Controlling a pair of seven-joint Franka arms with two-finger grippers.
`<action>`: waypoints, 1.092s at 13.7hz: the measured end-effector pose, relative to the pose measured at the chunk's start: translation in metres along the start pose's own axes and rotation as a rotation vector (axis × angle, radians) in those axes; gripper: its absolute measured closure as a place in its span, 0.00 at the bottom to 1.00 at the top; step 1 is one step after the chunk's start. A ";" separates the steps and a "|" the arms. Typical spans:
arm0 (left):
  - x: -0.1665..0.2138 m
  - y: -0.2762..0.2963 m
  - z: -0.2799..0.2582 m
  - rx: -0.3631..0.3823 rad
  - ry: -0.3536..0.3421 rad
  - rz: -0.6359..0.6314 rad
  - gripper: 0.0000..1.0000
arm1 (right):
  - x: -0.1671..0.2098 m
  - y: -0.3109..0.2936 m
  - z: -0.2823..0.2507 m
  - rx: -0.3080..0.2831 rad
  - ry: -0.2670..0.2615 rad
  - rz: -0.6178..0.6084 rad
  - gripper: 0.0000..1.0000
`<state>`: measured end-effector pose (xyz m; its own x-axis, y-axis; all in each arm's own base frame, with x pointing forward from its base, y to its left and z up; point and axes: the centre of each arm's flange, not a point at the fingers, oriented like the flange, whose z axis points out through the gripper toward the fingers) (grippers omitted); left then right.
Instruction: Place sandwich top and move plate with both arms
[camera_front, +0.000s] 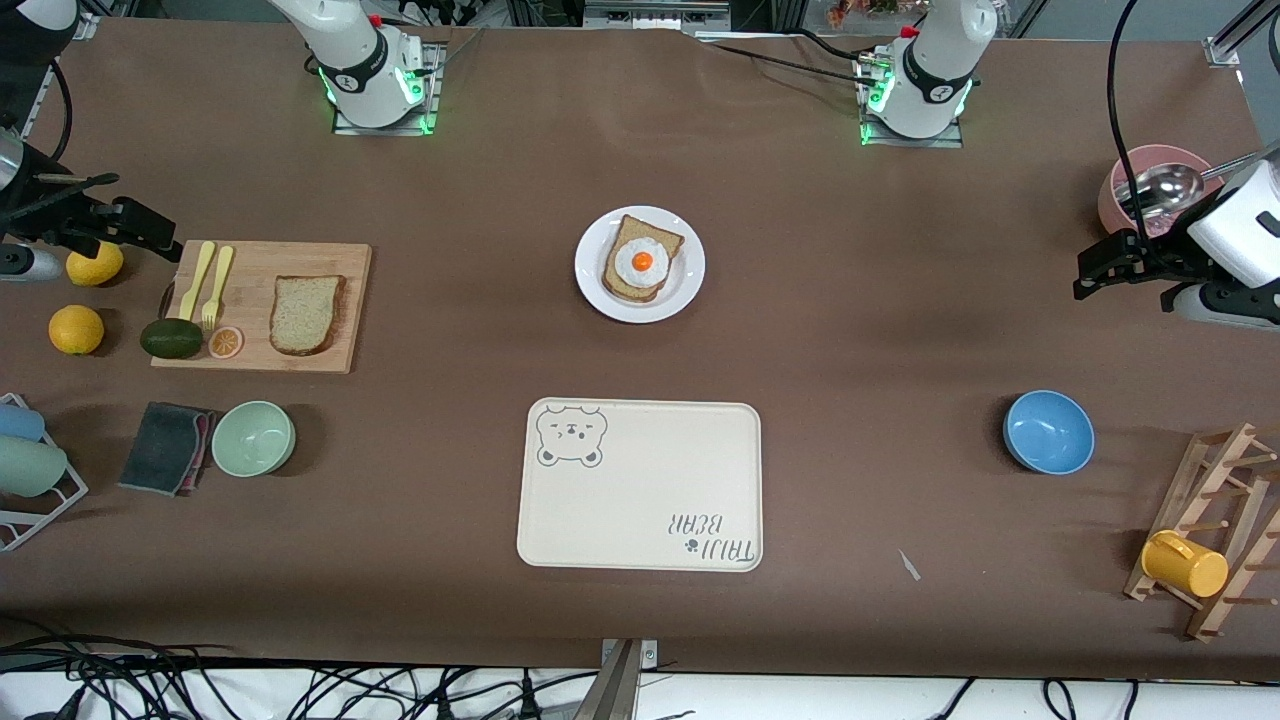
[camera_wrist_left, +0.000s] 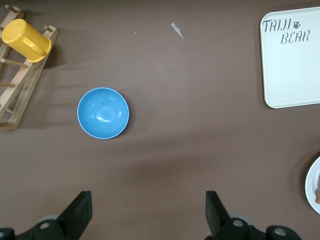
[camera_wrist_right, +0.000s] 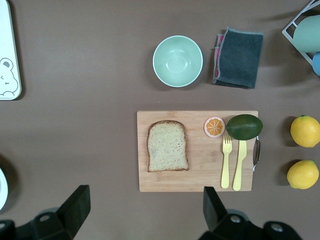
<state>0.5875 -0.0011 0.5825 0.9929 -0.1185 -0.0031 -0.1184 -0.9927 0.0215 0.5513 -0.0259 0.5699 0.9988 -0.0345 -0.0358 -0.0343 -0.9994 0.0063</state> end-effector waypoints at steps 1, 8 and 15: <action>0.000 0.000 0.000 0.000 0.000 -0.001 0.00 | 0.000 0.000 0.000 0.000 0.000 0.000 0.00; 0.000 -0.001 0.000 0.000 0.000 -0.002 0.00 | 0.000 0.000 0.000 0.000 0.000 0.000 0.00; -0.001 -0.005 0.000 0.000 0.000 -0.009 0.00 | 0.000 0.000 0.000 0.000 0.000 0.000 0.00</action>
<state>0.5874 0.0040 0.5825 0.9940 -0.1093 -0.0032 -0.1092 -0.9938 0.0214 0.5513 -0.0258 0.5698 0.9988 -0.0343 -0.0359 -0.0341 -0.9994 0.0063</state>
